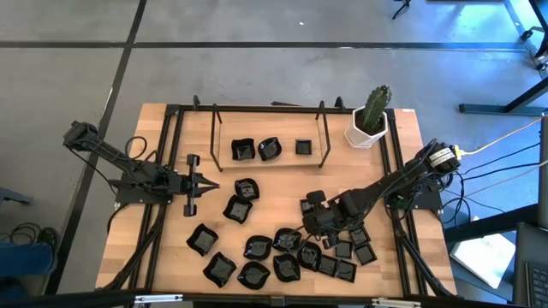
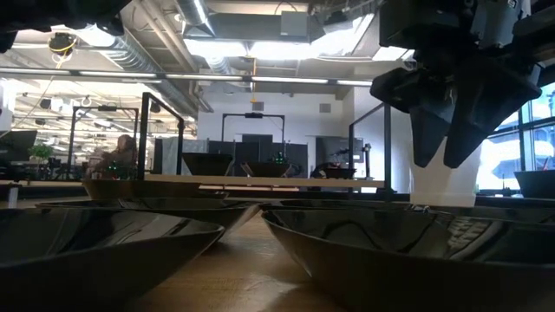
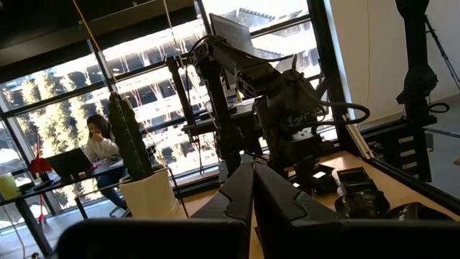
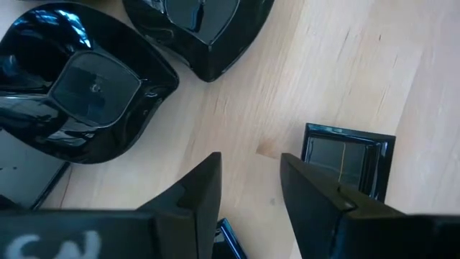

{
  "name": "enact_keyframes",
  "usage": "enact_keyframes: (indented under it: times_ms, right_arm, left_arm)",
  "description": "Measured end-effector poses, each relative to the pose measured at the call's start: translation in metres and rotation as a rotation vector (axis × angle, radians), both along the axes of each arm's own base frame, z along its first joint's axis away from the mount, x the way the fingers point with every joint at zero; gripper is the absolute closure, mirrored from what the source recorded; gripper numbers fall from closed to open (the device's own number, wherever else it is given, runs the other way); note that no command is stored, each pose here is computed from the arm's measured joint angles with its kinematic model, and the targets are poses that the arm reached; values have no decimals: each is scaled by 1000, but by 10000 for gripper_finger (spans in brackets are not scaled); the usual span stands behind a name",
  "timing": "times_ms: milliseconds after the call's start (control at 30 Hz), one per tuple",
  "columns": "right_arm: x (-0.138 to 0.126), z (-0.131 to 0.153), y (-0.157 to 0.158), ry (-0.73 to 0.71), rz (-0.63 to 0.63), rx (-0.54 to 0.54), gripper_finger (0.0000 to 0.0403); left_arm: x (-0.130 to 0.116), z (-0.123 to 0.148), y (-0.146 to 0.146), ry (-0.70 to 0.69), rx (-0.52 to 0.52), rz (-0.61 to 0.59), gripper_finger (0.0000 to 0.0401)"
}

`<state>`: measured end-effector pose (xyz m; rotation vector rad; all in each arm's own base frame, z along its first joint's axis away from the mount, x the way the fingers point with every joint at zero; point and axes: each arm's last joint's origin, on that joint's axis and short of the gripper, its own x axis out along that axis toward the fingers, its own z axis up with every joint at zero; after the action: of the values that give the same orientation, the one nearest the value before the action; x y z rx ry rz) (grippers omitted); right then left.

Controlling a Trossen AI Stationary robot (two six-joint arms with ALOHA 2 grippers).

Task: Pick & Place Mini shaped plates
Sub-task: Stack the square plate on the top of the square plate on the shelf

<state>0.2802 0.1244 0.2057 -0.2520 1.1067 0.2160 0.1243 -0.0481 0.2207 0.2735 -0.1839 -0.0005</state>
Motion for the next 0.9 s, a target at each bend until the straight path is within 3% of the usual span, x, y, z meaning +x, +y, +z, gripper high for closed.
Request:
enact_keyframes:
  times_ms: [633, 900]
  right_arm:
    - [1, 0, -1, -19, -38, -13, 260]
    - [1, 0, -1, -26, -30, -36, 260]
  left_arm:
    - [0, 0, 1, 2, -9, 27, 395]
    - [0, -1, 4, 16, -57, 138, 399]
